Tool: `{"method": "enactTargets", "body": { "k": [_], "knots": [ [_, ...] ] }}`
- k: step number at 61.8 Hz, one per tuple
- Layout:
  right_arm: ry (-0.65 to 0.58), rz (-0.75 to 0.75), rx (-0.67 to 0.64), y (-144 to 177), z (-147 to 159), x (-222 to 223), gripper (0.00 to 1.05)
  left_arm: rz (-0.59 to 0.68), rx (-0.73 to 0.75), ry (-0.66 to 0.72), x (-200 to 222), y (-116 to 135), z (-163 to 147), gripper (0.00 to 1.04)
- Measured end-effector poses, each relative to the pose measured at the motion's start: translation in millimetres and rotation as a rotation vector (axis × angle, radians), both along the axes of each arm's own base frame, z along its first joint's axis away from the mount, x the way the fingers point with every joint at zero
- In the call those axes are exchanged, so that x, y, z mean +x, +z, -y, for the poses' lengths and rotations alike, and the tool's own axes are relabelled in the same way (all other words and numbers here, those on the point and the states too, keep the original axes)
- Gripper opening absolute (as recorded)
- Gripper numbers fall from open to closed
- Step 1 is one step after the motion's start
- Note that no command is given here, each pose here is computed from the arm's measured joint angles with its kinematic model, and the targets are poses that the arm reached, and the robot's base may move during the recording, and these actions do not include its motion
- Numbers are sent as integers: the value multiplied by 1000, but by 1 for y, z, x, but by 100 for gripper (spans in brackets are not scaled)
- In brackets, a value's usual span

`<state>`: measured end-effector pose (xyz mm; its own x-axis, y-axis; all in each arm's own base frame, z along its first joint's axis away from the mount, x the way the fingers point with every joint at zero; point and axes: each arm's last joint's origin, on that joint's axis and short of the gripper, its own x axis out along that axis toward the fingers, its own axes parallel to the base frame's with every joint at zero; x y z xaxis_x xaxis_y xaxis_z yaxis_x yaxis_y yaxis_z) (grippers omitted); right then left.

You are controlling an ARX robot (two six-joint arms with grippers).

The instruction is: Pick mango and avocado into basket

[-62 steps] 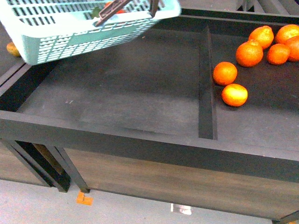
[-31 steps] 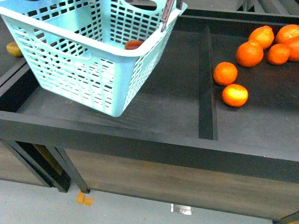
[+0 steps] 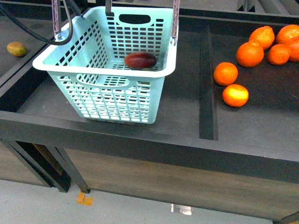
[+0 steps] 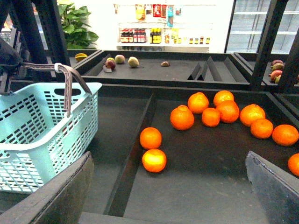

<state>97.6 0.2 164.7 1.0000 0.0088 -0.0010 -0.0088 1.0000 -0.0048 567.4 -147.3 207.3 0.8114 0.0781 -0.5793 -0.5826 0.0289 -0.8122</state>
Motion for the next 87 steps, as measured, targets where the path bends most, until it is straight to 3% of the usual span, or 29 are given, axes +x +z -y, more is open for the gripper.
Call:
{"method": "enactTargets", "body": {
  "k": [14, 21, 25, 28, 43, 46, 49, 58, 74, 87],
  "knots": [
    [0, 0, 0, 0, 0, 0, 97, 38, -15, -31, 7, -17, 7, 7],
    [0, 0, 0, 0, 0, 0, 97, 16, -14, -66, 6, -18, 8, 30],
    [0, 0, 0, 0, 0, 0, 97, 7, -7, -77, 6, -19, 8, 37],
    [0, 0, 0, 0, 0, 0, 97, -4, 8, -88, 5, -19, 8, 50],
    [0, 0, 0, 0, 0, 0, 97, -35, 51, -118, 2, -15, 6, 89],
    [0, 0, 0, 0, 0, 0, 97, -34, 73, -131, 0, -7, 5, 103],
    [0, 0, 0, 0, 0, 0, 97, -5, 73, -132, -3, 6, 4, 96],
    [0, 0, 0, 0, 0, 0, 97, 65, 96, -143, -38, 52, -6, 97],
    [0, 0, 0, 0, 0, 0, 97, 0, 233, -195, -95, 39, -26, 97],
    [0, 0, 0, 0, 0, 0, 97, 62, 389, -166, -169, 70, -88, 97]
  ]
}}
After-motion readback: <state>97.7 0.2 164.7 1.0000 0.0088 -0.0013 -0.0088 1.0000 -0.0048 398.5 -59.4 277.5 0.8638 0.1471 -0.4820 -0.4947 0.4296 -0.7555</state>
